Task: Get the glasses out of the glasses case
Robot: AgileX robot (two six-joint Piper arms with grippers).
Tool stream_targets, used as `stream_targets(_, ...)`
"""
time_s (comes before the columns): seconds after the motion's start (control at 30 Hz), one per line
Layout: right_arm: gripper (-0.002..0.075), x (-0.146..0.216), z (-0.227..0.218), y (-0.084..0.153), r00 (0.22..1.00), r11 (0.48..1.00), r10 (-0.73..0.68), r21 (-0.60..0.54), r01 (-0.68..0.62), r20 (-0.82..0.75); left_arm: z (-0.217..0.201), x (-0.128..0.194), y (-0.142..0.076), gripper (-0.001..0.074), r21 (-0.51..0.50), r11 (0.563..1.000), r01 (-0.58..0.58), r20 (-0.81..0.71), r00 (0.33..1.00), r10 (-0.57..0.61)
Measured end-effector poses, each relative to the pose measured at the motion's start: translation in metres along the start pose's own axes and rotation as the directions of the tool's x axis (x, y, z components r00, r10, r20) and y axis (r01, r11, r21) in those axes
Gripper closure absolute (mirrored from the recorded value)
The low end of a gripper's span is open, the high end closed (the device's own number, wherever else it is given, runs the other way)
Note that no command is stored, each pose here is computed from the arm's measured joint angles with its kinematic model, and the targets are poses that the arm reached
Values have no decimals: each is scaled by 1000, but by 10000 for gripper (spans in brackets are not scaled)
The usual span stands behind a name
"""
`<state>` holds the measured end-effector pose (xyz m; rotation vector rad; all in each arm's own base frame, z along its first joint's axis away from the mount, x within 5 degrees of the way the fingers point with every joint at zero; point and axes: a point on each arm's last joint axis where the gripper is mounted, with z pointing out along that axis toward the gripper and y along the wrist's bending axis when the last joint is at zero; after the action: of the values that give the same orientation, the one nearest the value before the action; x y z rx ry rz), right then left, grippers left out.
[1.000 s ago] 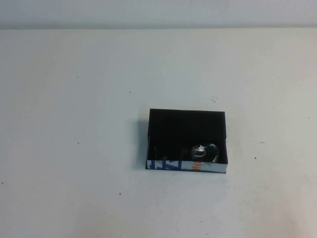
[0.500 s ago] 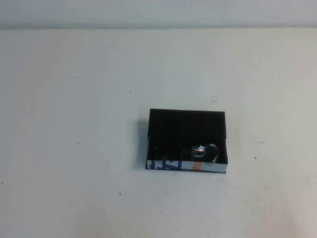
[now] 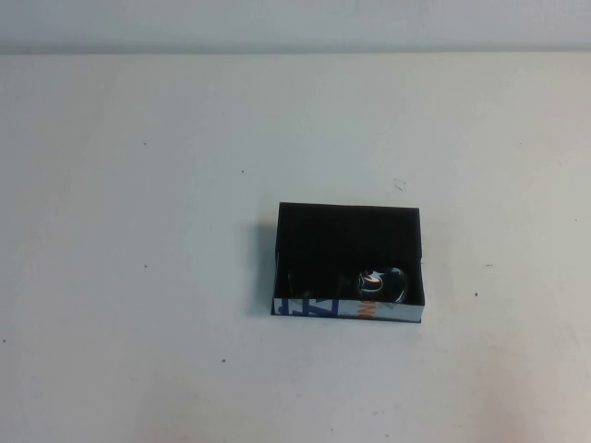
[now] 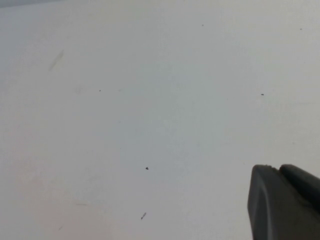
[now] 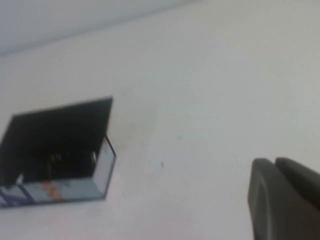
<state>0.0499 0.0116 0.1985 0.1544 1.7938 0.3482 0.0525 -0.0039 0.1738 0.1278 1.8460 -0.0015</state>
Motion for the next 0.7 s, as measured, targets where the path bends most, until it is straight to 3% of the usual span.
stream_targets(0.2, 743, -73, -40, 26, 977, 996, -71, -40, 80, 201, 0, 0, 0, 739, 0, 1000, 0, 0, 1000, 0)
stream_targets(0.3, 743, -103, -51, 36, 969, 994, -94, -36, 105, 227, 0, 0, 0, 739, 0, 1000, 0, 0, 1000, 0)
stream_targets(0.47, 743, -135, -41, 49, 992, 996, -65, -49, 71, 111, 0, 0, 0, 739, 0, 1000, 0, 0, 1000, 0)
stream_targets(0.7, 743, -156, 7, 58, 997, 996, -42, -81, 37, -64, 0, 0, 0, 739, 0, 1000, 0, 0, 1000, 0)
